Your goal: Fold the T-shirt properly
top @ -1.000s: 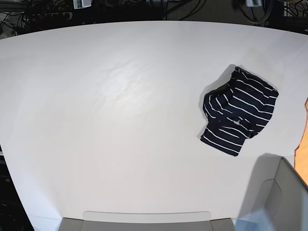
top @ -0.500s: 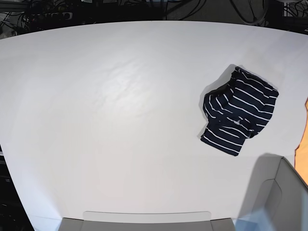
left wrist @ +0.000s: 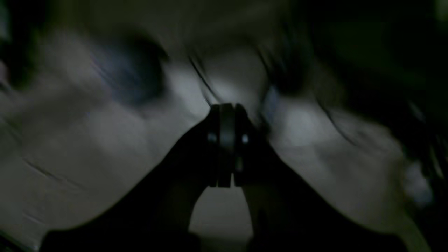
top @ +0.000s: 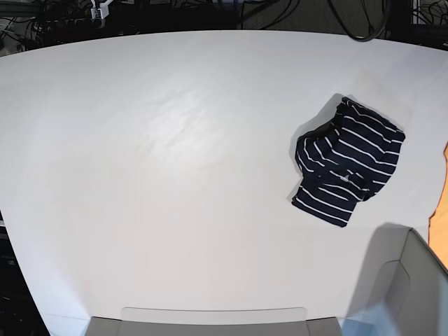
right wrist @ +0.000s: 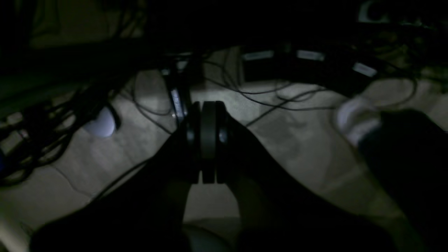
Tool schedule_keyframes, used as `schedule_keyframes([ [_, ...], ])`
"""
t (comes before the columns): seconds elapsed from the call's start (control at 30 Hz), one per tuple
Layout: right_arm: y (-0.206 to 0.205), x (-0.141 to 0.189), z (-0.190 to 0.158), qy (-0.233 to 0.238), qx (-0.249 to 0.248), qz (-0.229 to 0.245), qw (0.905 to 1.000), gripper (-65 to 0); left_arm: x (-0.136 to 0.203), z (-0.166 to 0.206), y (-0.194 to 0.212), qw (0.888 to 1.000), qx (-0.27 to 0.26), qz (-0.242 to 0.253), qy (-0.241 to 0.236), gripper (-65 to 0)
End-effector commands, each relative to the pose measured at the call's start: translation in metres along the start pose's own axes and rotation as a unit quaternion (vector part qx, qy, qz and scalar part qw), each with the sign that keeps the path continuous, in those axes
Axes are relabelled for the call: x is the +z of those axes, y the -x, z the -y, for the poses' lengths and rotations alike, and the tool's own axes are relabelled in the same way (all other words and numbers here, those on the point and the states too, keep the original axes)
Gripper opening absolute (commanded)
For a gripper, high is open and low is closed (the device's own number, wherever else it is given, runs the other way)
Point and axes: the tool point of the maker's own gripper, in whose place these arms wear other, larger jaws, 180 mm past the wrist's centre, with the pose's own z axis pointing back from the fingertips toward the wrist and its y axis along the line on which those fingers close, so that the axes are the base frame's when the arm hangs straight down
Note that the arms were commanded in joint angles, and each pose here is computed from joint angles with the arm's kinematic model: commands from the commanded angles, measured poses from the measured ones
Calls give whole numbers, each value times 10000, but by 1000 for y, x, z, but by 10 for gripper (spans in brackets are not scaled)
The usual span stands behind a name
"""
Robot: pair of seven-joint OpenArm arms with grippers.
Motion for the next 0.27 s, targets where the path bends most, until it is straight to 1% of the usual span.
schedule_keyframes([
  [0.0,-3,6,28,412,9,41,9991,-650,0,-13,-1,9998,-90,27,-166,-650],
  [0.07,-6,9,56,1084,236,5,9938,-650,-1,-17,-4,9995,-132,44,-267,-650],
  [0.1,-9,11,68,1390,433,-30,9893,-650,-1,-17,-4,9995,-132,44,-267,-650],
  [0.13,-12,13,77,1699,732,-73,9827,-650,-1,-17,-4,9996,-130,51,-265,-650],
  [0.2,-27,17,94,2326,1417,-24,9622,-650,-1,-17,-4,9995,-133,51,-272,-650],
  [0.23,-30,21,99,2557,1638,-35,9528,-650,-1,-17,-4,9995,-126,50,-275,-650],
])
